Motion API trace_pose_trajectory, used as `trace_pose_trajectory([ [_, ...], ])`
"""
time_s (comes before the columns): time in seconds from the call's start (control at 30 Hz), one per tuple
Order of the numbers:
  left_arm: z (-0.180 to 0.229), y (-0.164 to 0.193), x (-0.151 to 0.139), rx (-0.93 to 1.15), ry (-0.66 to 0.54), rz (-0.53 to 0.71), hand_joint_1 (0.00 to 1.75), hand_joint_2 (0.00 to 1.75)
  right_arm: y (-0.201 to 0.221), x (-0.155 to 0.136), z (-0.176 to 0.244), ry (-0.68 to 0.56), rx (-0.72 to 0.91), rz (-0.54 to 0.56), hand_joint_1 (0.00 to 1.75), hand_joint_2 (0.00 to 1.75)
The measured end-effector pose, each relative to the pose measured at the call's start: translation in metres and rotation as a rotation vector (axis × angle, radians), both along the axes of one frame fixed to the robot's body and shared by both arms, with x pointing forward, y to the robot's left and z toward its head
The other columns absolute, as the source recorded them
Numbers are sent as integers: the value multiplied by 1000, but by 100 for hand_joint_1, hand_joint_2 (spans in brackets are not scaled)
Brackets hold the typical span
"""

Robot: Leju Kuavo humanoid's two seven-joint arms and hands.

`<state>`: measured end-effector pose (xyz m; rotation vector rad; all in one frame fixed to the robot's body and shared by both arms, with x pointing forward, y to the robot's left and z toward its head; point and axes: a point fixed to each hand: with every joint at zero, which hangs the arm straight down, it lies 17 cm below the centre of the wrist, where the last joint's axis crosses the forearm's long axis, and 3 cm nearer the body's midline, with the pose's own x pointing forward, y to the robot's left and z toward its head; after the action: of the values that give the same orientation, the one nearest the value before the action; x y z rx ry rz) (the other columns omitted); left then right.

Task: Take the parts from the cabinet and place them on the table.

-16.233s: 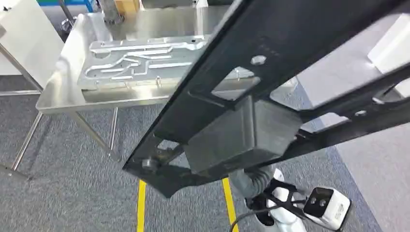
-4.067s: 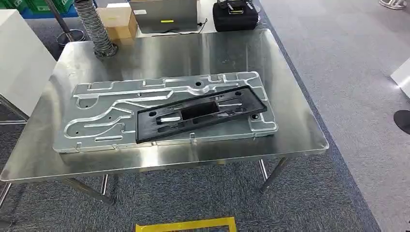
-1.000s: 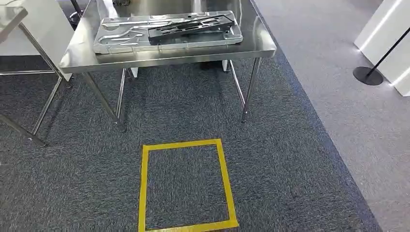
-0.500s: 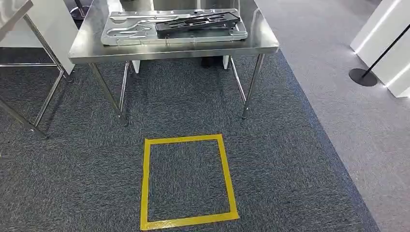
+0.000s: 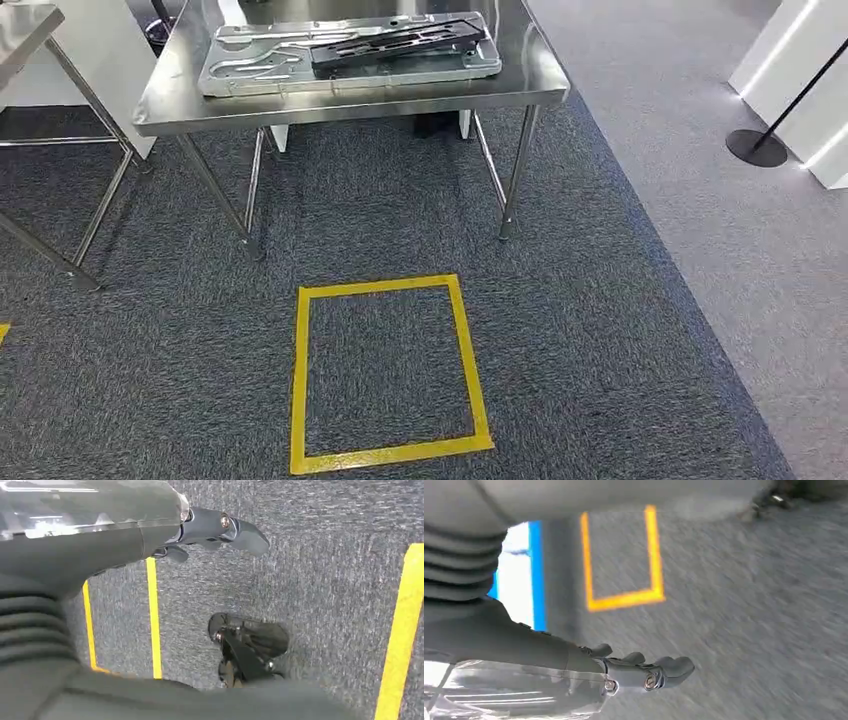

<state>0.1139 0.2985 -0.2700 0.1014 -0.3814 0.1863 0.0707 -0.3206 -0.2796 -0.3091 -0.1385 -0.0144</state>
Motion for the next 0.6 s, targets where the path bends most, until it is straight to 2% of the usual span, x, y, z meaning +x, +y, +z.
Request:
trace_pose_trajectory([
  [0.23,0,1,0,2,-3,8,0,175,1,5,0,-28,18,-27,0,175],
  [0.27,0,1,1,3,-7,8,0,175,1,6,0,-30,21,-29,0,0],
  [0.37,1,1,3,4,-14,10,0,175,3,8,1,-46,30,-32,0,0],
  [0.4,1,1,3,5,-15,10,0,175,3,9,1,-53,32,-34,0,175],
  [0.6,0,-1,1,-11,-1,15,0,175,6,11,1,-69,51,-45,0,175],
])
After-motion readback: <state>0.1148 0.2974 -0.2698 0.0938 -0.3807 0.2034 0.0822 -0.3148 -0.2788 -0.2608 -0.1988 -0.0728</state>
